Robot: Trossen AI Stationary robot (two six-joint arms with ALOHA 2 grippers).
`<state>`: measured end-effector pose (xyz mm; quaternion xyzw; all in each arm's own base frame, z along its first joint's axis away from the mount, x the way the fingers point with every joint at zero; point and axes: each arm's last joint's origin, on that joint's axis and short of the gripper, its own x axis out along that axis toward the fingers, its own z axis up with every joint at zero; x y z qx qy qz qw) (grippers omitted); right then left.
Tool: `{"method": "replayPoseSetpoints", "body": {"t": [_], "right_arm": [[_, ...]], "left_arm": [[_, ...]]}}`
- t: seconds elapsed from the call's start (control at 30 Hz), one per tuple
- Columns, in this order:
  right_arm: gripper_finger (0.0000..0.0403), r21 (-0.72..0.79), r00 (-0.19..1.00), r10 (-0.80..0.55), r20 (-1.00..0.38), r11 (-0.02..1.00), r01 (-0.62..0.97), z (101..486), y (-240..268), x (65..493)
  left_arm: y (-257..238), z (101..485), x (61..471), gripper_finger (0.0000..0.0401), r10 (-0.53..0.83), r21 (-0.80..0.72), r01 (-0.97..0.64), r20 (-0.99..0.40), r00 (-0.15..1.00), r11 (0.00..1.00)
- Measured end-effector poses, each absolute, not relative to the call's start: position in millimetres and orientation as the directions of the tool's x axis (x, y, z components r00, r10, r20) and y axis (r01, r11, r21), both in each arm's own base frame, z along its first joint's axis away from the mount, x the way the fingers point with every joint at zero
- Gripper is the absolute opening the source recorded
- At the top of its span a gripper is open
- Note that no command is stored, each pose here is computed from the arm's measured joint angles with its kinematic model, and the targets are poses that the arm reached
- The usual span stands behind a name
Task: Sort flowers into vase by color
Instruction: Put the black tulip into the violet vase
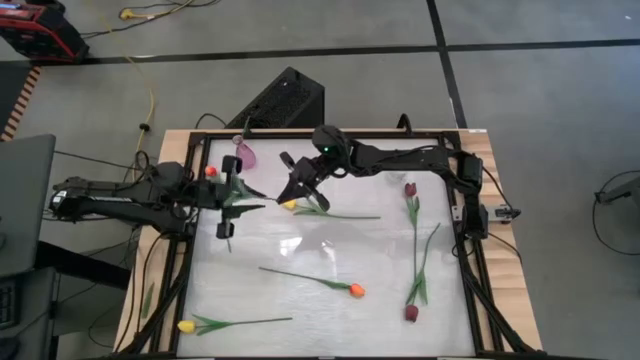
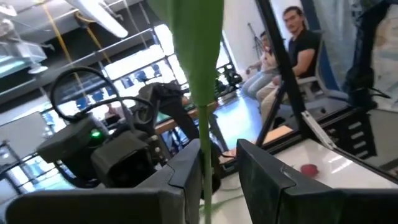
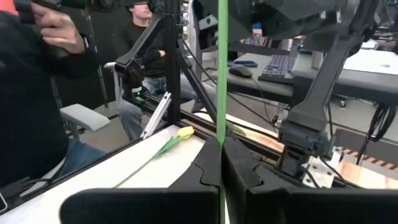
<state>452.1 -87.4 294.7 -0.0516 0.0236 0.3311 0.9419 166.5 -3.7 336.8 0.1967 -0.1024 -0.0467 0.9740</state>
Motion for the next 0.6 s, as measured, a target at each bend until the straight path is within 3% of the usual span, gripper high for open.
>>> {"method": "replayPoseSetpoints", "body": {"t": [0.13, 0.27, 0.6], "right_arm": [[0.0023, -0.081, 0.780, 0.621, -0.079, 0.776, -0.626, 294.5, -87.2, 452.2], [0.0031, -0.085, 0.780, 0.621, -0.078, 0.775, -0.626, 294.7, -87.2, 452.3], [0.0092, -0.083, 0.798, 0.596, -0.084, 0.794, -0.602, 294.2, -87.9, 452.7]], "left_arm": [[-2.4, 336.8, 166.6, 0.0065, -0.085, 0.384, 0.009, 0.181, 0.980, 0.923], [-1.2, 336.7, 166.6, 0.0011, -0.046, 0.360, -0.023, 0.181, 0.982, 0.933], [0.6, 335.0, 166.5, 0.0001, 0.017, 0.283, -0.063, 0.162, 0.987, 0.957]]}}
